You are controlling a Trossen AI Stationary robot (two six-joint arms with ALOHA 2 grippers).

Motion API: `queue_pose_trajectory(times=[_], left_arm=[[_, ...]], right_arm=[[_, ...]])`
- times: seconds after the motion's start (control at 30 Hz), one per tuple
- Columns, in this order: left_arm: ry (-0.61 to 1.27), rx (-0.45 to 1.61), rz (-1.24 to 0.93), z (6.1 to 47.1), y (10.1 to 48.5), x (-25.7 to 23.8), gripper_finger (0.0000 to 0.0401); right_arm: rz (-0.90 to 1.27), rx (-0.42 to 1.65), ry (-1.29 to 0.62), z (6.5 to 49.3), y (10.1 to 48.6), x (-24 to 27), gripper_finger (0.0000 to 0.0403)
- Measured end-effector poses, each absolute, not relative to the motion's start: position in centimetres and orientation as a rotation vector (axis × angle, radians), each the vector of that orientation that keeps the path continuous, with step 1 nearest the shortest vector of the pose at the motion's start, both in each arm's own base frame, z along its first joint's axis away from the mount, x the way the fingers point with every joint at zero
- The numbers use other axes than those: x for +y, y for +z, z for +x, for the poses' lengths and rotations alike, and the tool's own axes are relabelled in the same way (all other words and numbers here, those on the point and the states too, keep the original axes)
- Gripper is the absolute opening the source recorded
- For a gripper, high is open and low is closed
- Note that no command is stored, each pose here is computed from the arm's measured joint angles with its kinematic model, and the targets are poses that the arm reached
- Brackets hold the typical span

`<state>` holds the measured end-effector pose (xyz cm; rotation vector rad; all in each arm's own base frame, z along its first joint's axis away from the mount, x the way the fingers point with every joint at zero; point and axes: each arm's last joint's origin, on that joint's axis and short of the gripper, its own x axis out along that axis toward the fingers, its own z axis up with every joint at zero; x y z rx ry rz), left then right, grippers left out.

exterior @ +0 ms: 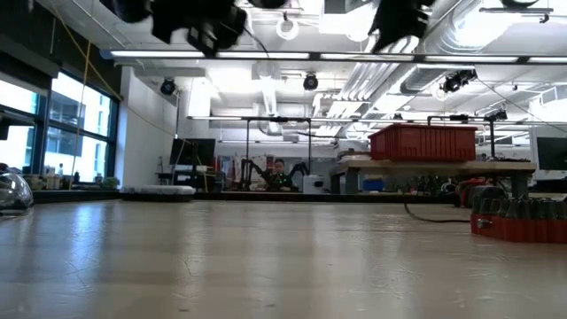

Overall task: Coil cords
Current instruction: Uncoil the black wire from the spool

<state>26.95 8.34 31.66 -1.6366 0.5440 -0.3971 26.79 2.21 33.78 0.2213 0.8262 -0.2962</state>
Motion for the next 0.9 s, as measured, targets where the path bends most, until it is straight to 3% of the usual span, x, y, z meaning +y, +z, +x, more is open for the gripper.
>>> queue_pose_trajectory(times=[0.23,0.4,0.5,0.9], left_arm=[[-0.42,0.679,-1.667,24.7,32.5,7.1,0.0001],[-0.441,0.382,-1.592,25.3,35.6,7.7,0.0],[-0.508,0.243,-1.533,25.2,38.3,8.4,0.0],[-0.43,0.067,-1.394,24.3,43.9,9.1,0.0]], right_arm=[[0.208,0.491,0.01,29.5,36.5,1.0,0.022],[0.166,0.31,-0.006,31.0,37.6,-0.4,0.022],[0.167,0.301,-0.033,31.1,37.6,-1.3,0.022],[0.145,0.151,0.044,31.6,38.9,-1.9,0.022]])
